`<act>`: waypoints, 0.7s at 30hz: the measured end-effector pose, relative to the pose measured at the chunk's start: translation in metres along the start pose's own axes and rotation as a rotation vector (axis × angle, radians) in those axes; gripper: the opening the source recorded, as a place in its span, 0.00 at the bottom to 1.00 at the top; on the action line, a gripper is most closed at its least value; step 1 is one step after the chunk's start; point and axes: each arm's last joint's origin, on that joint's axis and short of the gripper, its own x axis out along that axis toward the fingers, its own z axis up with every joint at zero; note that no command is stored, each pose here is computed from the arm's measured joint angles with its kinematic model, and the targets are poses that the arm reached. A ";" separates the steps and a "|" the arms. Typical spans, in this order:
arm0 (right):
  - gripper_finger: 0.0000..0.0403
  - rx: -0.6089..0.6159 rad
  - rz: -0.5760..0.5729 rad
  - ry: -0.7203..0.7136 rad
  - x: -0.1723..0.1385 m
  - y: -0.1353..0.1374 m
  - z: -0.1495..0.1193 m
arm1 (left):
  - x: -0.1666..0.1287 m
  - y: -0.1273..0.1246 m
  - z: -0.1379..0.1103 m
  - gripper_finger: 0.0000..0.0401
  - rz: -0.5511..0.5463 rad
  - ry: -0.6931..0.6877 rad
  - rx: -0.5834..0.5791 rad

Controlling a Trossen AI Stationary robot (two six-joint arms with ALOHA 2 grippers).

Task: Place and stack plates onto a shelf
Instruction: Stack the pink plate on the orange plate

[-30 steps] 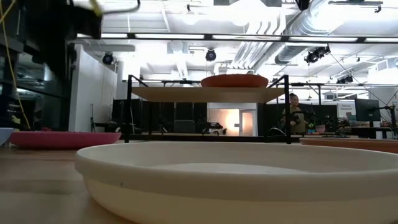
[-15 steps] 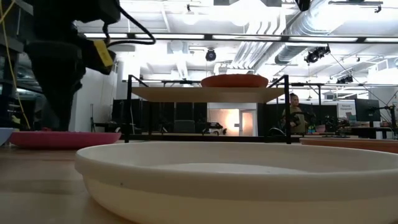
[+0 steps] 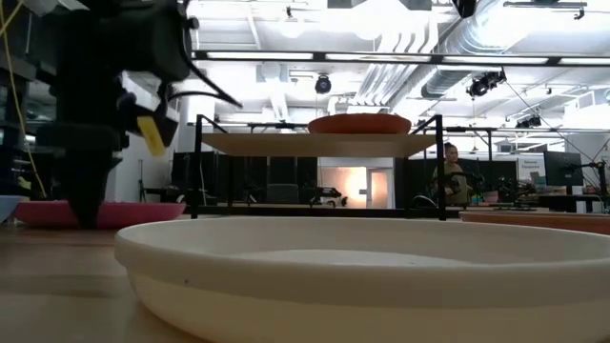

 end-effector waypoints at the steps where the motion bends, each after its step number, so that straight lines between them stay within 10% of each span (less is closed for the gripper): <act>1: 0.31 0.000 0.000 0.000 0.000 0.000 0.000 | 0.002 -0.001 0.000 0.41 0.008 0.008 0.001; 15: 0.31 -0.001 -0.002 0.003 0.000 0.000 0.000 | -0.031 0.009 -0.002 0.04 -0.007 0.000 0.080; 21: 0.31 -0.003 -0.004 0.008 0.000 0.000 -0.001 | -0.096 0.016 -0.004 0.01 -0.278 -0.050 0.166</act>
